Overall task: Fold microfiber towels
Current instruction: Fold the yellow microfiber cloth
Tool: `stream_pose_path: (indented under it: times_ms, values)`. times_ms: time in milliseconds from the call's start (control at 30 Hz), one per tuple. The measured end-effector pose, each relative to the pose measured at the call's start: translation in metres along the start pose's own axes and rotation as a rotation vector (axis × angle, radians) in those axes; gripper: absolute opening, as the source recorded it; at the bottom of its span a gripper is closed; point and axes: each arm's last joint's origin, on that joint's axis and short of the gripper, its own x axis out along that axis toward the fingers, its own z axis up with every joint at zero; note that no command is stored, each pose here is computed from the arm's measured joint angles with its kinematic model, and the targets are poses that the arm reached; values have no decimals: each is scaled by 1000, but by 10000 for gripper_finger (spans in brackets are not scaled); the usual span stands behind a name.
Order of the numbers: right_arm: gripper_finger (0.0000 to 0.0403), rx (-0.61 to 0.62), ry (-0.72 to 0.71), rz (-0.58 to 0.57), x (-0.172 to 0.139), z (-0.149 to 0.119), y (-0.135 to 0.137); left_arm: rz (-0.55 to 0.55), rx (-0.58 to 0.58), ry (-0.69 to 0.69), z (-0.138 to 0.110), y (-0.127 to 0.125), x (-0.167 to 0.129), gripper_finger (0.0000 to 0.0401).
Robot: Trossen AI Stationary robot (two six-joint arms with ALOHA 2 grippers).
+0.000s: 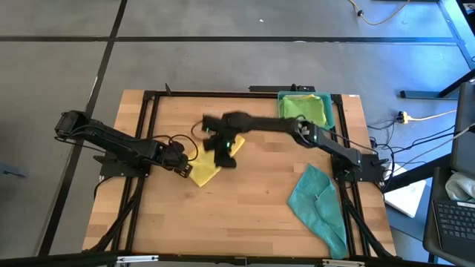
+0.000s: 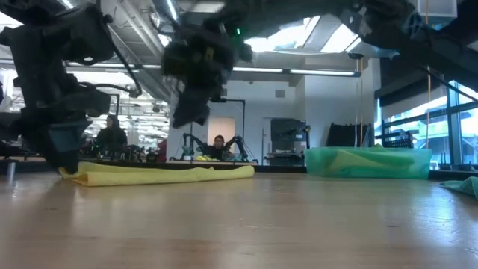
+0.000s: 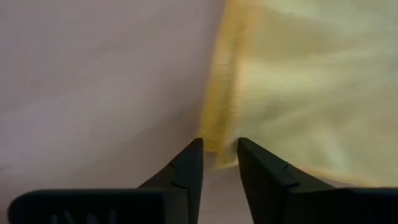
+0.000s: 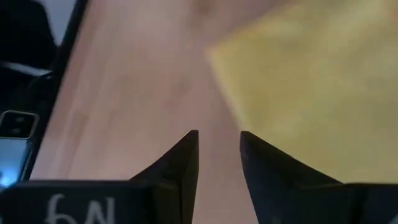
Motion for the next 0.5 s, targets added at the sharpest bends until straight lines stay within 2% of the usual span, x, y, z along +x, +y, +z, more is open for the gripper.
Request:
stream_pose_path:
  times_ms: [133,300,400,500]
  values:
    - [119,-133,-2,-55,31,15,42,80,21,-3,-2,7,0,109]
    - [119,-286,-95,-208,58,34,78,77,39,13,-2,8,-1,111]
    - [119,-323,-138,-255,75,38,83,40,53,-2,-2,3,-5,109]
    - [120,-312,-118,-364,83,36,79,6,76,-21,0,0,-11,109]
